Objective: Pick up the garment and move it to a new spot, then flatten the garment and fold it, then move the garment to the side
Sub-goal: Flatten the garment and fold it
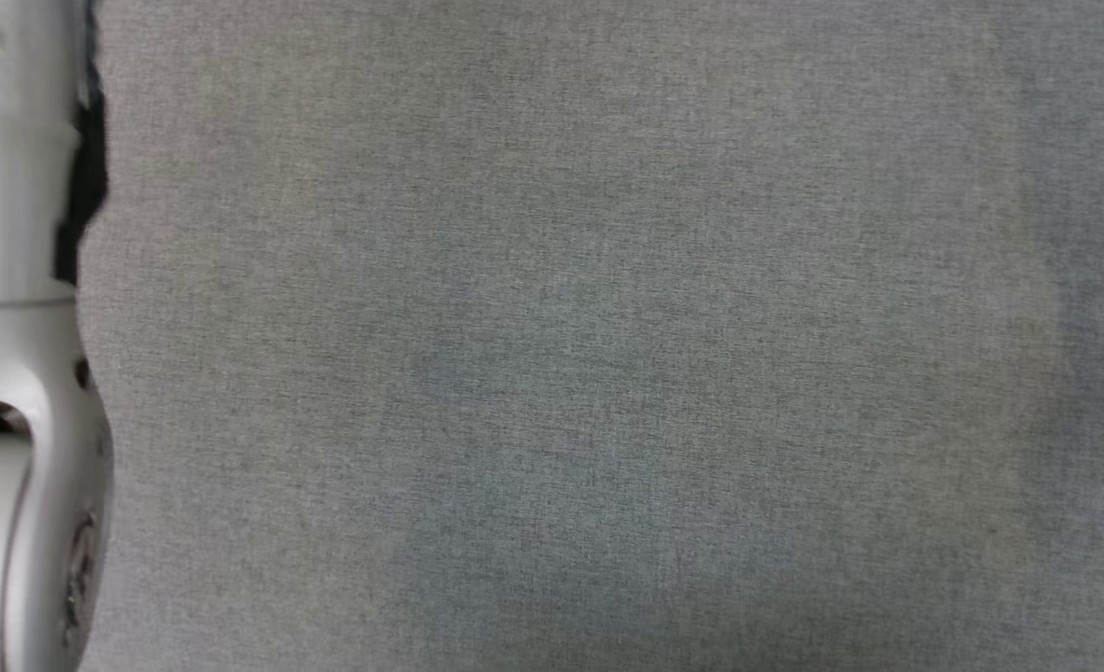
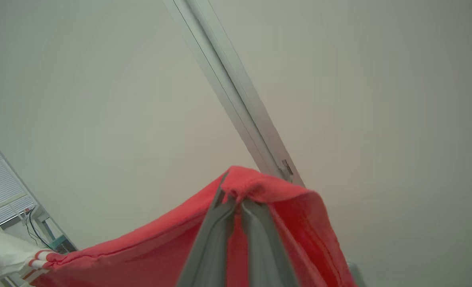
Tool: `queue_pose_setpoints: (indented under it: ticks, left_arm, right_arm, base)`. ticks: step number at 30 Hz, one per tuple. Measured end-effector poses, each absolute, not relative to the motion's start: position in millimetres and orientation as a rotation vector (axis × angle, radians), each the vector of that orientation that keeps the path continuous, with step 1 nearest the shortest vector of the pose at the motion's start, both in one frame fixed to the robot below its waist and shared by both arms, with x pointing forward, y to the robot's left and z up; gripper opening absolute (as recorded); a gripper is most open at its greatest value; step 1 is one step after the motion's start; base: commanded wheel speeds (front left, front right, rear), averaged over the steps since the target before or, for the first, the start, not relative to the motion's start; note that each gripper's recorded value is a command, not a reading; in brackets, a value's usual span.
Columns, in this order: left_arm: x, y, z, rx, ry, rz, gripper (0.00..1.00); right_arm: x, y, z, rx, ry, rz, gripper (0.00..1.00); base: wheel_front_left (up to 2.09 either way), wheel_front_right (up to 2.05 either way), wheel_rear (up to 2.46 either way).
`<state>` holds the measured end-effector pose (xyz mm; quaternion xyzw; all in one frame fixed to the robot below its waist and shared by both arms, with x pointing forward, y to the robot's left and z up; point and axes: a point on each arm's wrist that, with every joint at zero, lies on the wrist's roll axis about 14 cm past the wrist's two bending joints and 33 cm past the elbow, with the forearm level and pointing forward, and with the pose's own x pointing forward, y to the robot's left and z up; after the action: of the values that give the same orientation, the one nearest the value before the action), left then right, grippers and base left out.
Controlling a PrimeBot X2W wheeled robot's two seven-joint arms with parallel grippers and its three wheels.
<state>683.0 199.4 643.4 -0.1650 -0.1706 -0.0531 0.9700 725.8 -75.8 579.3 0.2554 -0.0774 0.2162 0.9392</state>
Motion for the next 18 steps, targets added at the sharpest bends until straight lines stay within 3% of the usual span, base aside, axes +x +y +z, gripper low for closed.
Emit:
queue_pose_setpoints:
  ticks: [7,14,18]
  left_arm:
    - [650.8,205.9,544.9,-0.201,-0.084,-0.099,0.00]
    - [581.1,207.7,465.2,-0.064,0.178,-0.162,0.00]
    - [545.2,208.8,450.6,-0.058,0.252,-0.186,0.00]
  right_arm:
    - [687.0,-75.3,481.3,0.604,0.114,0.408,0.00]
    - [630.5,-80.7,437.7,0.631,0.320,0.385,0.00]
    - [600.0,-87.1,428.4,0.565,0.404,0.391,0.00]
  base:
    - [0.00,0.00,0.00]
    - [0.00,0.00,0.00]
    - [0.00,0.00,0.00]
